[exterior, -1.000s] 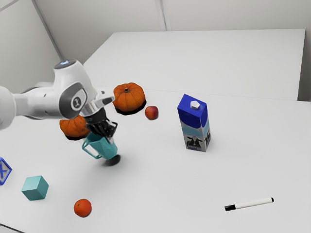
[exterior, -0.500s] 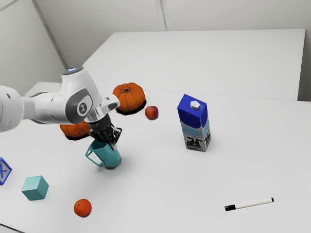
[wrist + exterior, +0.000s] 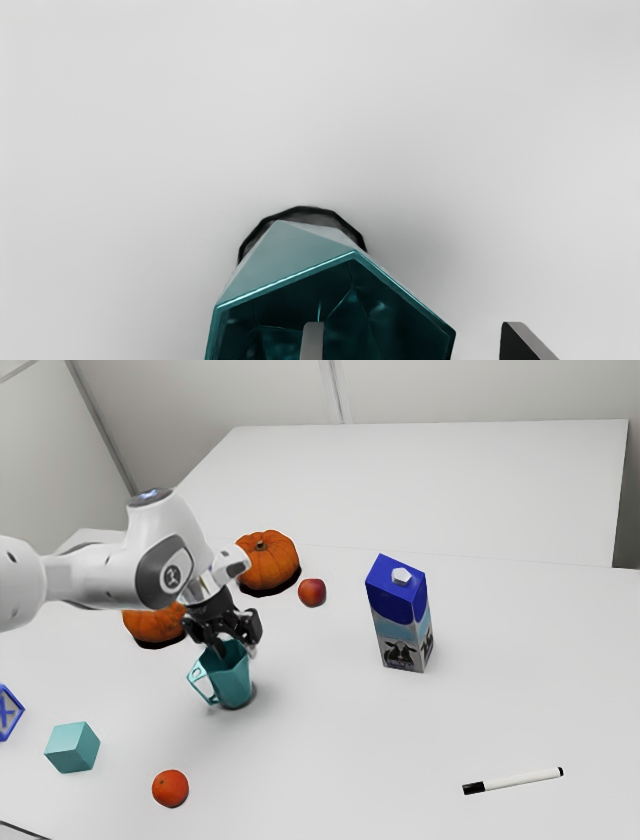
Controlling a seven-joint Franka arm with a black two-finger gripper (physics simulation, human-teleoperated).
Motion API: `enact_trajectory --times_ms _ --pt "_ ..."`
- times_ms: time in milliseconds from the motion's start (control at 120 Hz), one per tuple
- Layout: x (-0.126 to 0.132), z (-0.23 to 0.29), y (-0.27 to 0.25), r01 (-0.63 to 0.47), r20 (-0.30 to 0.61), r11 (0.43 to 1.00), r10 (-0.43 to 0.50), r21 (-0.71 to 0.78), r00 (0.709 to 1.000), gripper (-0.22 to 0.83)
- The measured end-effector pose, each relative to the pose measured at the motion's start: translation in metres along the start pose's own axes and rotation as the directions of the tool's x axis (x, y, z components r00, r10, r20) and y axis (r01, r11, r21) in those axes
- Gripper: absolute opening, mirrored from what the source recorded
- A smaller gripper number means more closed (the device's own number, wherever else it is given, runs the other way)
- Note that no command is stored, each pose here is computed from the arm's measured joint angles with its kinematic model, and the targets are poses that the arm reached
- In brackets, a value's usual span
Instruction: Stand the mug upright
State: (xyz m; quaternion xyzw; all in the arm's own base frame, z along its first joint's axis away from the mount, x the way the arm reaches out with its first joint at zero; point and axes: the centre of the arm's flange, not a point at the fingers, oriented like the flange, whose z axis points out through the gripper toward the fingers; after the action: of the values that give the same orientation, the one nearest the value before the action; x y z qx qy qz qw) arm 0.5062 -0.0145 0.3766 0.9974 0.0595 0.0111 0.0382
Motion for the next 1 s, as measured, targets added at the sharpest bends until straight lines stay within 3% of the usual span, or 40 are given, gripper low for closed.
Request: enact_trajectory --times_ms 142,333,1000 --pt "0.01 -0.033 0.002 0.005 -0.039 1.0 -0.005 -0.008 0.999 0.47" --pt "0.027 -0.089 0.012 -0.002 -0.047 1.0 0.001 -0.02 0.999 0.54" --pt "0.046 -0.201 0.028 -0.03 0.004 0.999 0.03 -0.026 1.0 0.59"
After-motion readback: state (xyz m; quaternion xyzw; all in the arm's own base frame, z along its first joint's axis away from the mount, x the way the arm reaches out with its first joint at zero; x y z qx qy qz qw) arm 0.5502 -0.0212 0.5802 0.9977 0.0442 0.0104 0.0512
